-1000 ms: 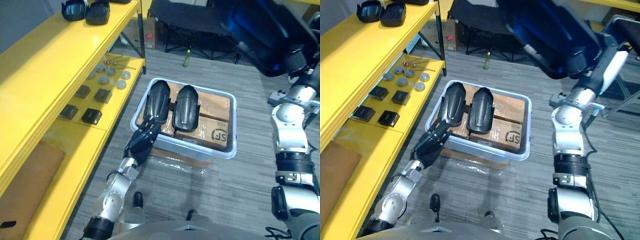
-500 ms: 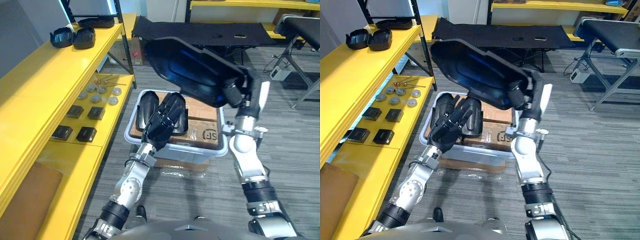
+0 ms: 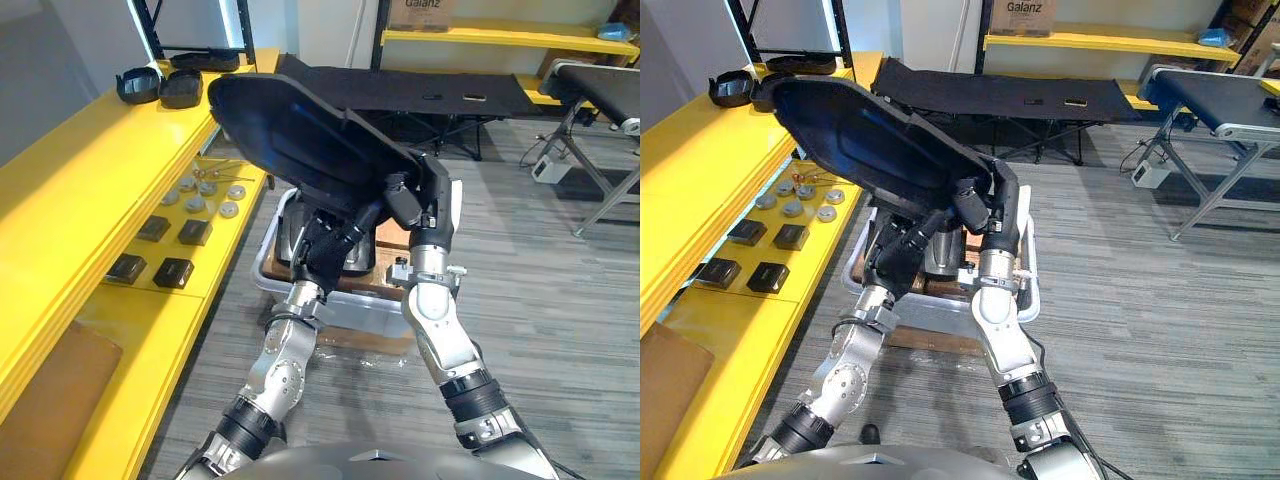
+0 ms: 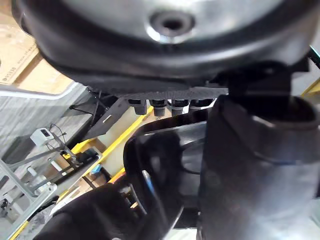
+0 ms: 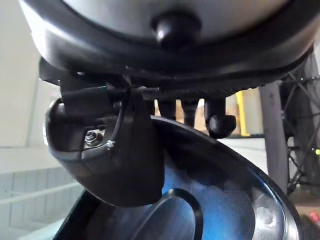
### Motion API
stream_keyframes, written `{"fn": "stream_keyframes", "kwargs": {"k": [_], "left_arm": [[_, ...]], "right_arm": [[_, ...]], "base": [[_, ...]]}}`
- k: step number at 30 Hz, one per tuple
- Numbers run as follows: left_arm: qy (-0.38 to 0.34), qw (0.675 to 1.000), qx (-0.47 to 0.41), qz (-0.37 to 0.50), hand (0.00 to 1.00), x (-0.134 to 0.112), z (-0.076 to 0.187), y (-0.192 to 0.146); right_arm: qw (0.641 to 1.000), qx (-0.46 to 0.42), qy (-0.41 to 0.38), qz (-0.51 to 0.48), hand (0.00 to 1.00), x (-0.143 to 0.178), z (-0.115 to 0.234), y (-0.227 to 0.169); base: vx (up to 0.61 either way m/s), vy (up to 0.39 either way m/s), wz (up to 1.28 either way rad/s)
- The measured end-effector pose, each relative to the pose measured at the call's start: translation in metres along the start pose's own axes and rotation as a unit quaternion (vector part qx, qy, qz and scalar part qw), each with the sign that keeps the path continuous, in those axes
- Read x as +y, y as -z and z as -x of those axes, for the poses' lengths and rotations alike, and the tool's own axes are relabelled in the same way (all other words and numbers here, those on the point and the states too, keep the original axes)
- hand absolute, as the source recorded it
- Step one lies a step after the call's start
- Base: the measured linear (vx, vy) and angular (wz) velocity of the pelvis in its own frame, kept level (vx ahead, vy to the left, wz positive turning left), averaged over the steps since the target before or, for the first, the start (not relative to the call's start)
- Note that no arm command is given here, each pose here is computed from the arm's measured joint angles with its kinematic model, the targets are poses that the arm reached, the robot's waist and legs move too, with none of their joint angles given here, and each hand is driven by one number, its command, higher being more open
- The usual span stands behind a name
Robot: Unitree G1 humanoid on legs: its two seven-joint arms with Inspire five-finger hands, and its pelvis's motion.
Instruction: Walk over and take three plastic housings, then place them on the shelf
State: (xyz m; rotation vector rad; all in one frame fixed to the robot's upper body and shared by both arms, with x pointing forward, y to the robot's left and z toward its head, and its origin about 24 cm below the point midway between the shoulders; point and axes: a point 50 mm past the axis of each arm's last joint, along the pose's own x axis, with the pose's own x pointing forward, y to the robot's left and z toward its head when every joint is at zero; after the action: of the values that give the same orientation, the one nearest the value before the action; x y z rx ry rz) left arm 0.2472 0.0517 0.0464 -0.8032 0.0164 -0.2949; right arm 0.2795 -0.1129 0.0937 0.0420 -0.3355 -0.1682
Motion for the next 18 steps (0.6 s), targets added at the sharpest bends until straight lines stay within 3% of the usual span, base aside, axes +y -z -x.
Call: {"fn": "stream_keyframes", "kwargs": {"k": [9,18], "left_arm": [[-0.038,0.999,-0.008,0.007,1.0,0.004,0.0,-0.001],[-0.124,0.985,-0.069,0.1,1.0,0.016,0.0,-0.013]], "right_arm": [[0.999,0.038,-0.016,-0.031,0.0,0.012,0.015,0.01],[0.993,0.094,-0.042,-0.059,0.0,0.029,0.035,0.026]], "base": [[0.0,0.0,0.0],[0.0,0.0,0.0]]}}
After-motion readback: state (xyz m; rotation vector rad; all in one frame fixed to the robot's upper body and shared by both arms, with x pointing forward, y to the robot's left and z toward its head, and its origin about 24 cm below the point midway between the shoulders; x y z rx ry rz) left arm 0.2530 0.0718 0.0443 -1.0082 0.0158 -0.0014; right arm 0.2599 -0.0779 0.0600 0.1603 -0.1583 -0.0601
